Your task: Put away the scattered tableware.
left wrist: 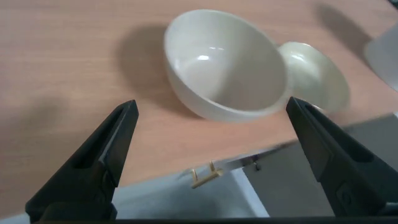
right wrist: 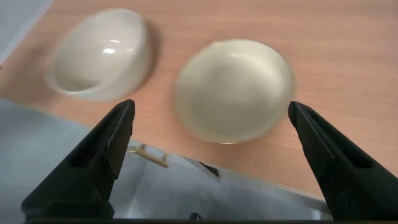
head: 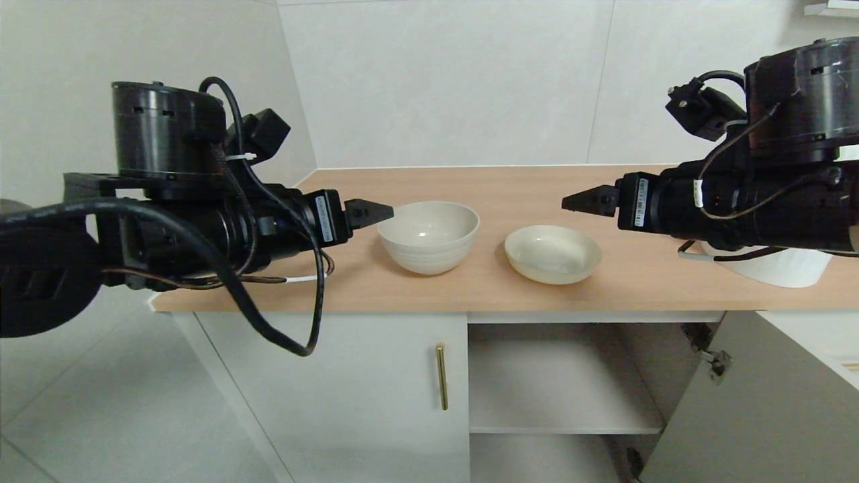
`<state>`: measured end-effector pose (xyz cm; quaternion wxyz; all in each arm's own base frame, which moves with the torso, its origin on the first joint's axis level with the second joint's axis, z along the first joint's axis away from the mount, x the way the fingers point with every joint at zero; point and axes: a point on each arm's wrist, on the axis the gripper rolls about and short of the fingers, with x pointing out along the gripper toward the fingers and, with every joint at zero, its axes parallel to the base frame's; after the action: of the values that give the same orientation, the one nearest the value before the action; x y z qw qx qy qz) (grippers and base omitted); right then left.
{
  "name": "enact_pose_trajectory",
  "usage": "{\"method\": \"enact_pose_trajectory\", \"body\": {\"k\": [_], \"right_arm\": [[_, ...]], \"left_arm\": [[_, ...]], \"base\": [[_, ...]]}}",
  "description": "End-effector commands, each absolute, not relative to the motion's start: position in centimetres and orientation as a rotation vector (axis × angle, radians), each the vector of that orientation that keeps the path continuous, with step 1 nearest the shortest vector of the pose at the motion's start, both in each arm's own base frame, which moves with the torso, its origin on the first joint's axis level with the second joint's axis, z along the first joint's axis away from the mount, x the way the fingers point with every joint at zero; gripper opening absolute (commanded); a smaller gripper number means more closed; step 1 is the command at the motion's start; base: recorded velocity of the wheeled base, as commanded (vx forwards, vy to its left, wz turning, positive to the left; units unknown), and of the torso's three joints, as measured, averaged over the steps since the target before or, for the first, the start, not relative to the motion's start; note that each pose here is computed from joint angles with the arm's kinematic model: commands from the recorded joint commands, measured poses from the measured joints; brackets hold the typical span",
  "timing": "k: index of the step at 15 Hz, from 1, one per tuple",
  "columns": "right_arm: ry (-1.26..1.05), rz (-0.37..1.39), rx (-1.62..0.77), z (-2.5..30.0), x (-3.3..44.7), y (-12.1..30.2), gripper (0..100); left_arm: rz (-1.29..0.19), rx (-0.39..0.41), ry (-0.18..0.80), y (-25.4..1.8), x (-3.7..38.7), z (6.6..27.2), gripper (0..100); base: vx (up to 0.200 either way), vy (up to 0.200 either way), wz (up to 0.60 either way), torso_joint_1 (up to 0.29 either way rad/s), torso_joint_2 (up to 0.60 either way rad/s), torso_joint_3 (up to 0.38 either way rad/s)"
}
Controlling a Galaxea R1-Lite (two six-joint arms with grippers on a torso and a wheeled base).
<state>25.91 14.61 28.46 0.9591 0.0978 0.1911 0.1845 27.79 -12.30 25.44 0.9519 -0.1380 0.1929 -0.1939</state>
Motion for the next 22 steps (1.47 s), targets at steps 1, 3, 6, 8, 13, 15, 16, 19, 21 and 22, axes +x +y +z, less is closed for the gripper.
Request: {"method": "enact_pose_trajectory", "body": {"k": [1,3,6,8,13,15,16,19,21,22], "right_arm": [[0.413,0.344,0.193,27.8,27.1,14.7,100],[0.42,0.284,0.183,27.0,28.3,15.0,100],[0.417,0.278,0.182,26.9,28.4,15.0,100],[0.414,0.277,0.185,27.0,28.3,15.0,100],[0.407,0.278,0.187,27.3,28.1,14.9,100],[0.405,0.278,0.188,27.3,28.1,14.8,100],[0.405,0.278,0.188,27.3,28.1,14.8,100],[0.408,0.279,0.187,27.3,28.2,14.9,100],[0.411,0.277,0.186,27.2,28.3,14.9,100],[0.412,0.276,0.185,27.1,28.3,14.9,100]], "left_arm": [[-0.372,-0.296,0.433,-13.0,29.6,24.1,100],[-0.319,-0.372,0.473,-13.5,30.7,23.8,100],[-0.283,-0.414,0.526,-14.2,32.4,22.8,100],[-0.273,-0.444,0.537,-14.7,33.6,22.2,100],[-0.266,-0.473,0.543,-15.1,34.3,21.8,100],[-0.266,-0.472,0.545,-15.1,34.3,21.8,0],[-0.266,-0.473,0.543,-15.0,34.2,21.9,0],[-0.27,-0.476,0.532,-14.9,33.9,22.4,0],[-0.273,-0.478,0.523,-14.8,33.7,22.7,0],[-0.272,-0.478,0.525,-14.8,33.6,22.7,0]], "base": [[0.0,0.0,0.0,0.0,0.0,0.0],[0.0,0.0,0.0,0.0,0.0,0.0],[0.0,0.0,0.0,0.0,0.0,0.0],[0.0,0.0,0.0,0.0,0.0,0.0],[0.0,0.0,0.0,0.0,0.0,0.0],[0.0,0.0,0.0,0.0,0.0,0.0],[0.0,0.0,0.0,0.0,0.0,0.0],[0.0,0.0,0.0,0.0,0.0,0.0],[0.0,0.0,0.0,0.0,0.0,0.0],[0.0,0.0,0.0,0.0,0.0,0.0]]}}
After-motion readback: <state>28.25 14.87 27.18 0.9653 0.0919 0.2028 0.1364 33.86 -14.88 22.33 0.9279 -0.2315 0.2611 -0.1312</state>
